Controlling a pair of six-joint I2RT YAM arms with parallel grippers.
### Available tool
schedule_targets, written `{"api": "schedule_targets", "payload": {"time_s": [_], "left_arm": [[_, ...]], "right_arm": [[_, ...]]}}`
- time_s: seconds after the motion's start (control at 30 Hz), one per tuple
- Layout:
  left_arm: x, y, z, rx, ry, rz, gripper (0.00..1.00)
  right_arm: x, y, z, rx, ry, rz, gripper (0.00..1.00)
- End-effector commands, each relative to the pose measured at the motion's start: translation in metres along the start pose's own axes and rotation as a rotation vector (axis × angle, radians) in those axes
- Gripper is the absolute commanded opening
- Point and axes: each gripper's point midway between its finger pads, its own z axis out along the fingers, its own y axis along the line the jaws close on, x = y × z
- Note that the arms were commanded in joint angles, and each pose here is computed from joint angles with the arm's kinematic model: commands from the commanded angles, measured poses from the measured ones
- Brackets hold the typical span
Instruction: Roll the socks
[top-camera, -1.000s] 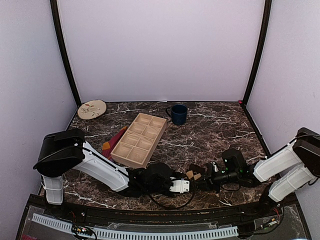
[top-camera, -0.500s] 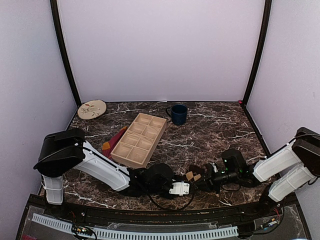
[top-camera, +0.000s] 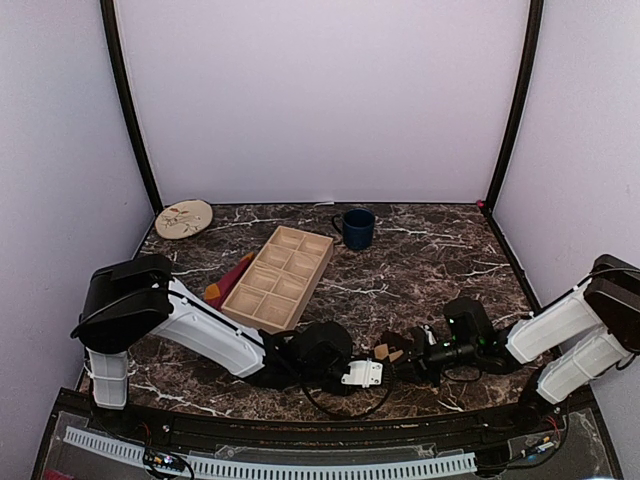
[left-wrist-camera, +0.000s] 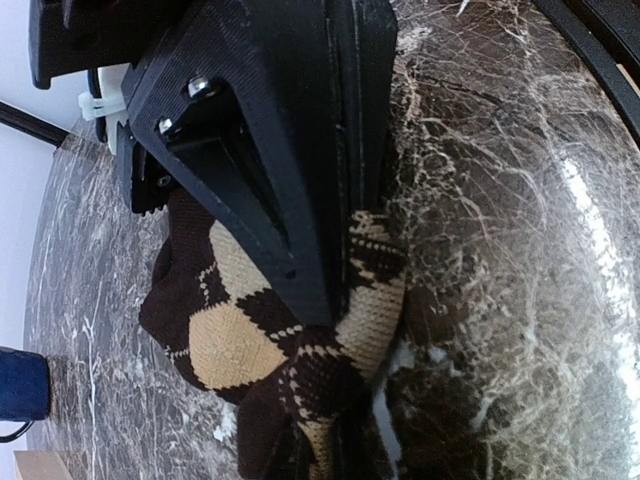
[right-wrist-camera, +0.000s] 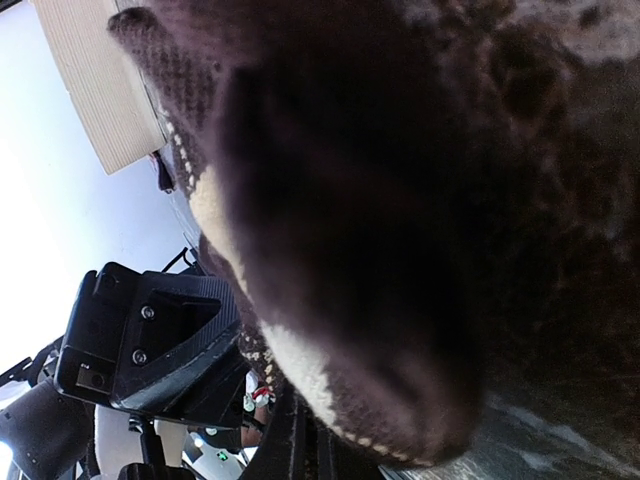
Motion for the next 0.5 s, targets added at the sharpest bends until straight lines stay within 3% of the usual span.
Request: {"api": "schedule_targets", "payload": {"time_s": [0.0, 0.2, 0.4, 0.47], "left_arm": [[0.013, -0.013, -0.001, 0.084, 0.049, -0.010, 0.01], [0.011, -0.025, -0.006, 0.206, 0.072, -0.026, 0.00], [0.015, -0.041, -0.011, 0.361, 0.174, -0.072, 0.00], [0.019, -0.046, -0.010, 0.416, 0.225, -0.100, 0.00]], "right_arm": [[-0.002, 0.008, -0.002, -0.022, 0.001, -0.026, 0.00], [-0.006, 0.008, -0.004, 0.001, -0.006, -0.059, 0.00], [-0.009, 0.011, -0.008, 0.085, -0.016, -0.124, 0.01], [-0.015, 0.012, -0.010, 0.108, -0.045, -0.225, 0.16]]}}
